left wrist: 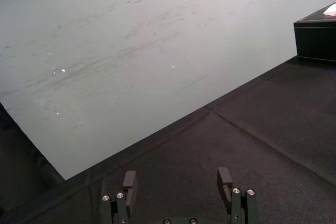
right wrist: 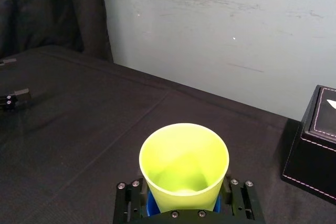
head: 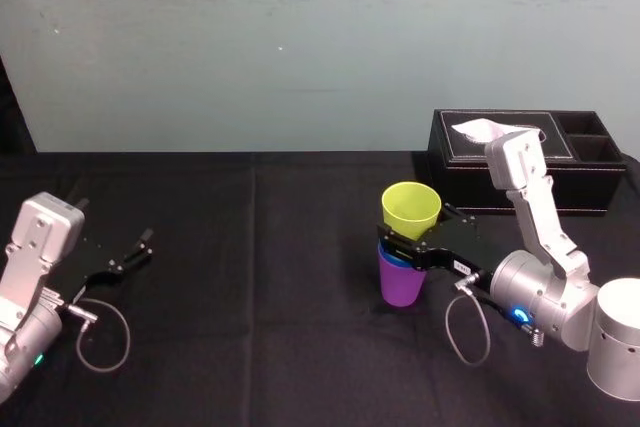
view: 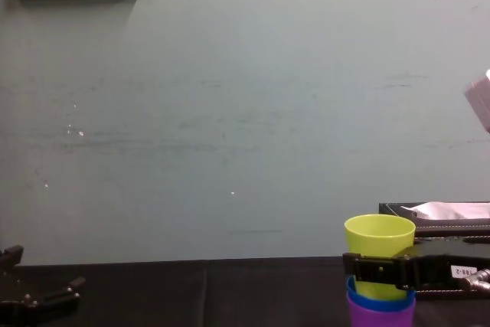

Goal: Stack the three plastic cups sequentially using one hand.

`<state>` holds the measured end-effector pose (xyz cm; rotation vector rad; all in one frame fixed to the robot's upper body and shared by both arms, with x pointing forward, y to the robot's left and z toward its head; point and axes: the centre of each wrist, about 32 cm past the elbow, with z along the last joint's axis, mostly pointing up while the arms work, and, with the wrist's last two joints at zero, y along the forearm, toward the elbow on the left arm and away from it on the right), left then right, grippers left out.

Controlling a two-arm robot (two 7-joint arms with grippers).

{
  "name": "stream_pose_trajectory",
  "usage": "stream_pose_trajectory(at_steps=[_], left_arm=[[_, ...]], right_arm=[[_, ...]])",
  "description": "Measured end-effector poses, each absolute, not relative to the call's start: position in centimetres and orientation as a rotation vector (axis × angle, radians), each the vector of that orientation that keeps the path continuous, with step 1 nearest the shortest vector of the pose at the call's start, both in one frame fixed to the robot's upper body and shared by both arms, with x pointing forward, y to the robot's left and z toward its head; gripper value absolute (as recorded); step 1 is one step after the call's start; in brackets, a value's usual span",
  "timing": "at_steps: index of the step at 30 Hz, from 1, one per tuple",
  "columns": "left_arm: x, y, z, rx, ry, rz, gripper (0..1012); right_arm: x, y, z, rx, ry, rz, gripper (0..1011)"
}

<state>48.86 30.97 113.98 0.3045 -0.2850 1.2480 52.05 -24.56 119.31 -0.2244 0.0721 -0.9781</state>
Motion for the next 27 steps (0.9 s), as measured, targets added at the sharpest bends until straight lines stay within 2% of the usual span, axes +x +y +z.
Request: stream_pose_trajectory(at_steps=[9, 19, 27], left_arm=[[48.9, 31.0, 114.0, 0.305, -0.285, 1.248, 1000], [48.9, 31.0, 114.0, 0.305, -0.285, 1.248, 1000], [48.9, 31.0, 114.0, 0.305, -0.285, 1.248, 1000]], right_arm=[[52.1, -24.6, 119.4, -0.223, 0.073, -0.979, 993], [51.9, -24.7, 119.4, -0.209, 0.068, -0.980, 1003], [50.7, -25.0, 119.2, -0.072, 0.030, -1.051, 1003]])
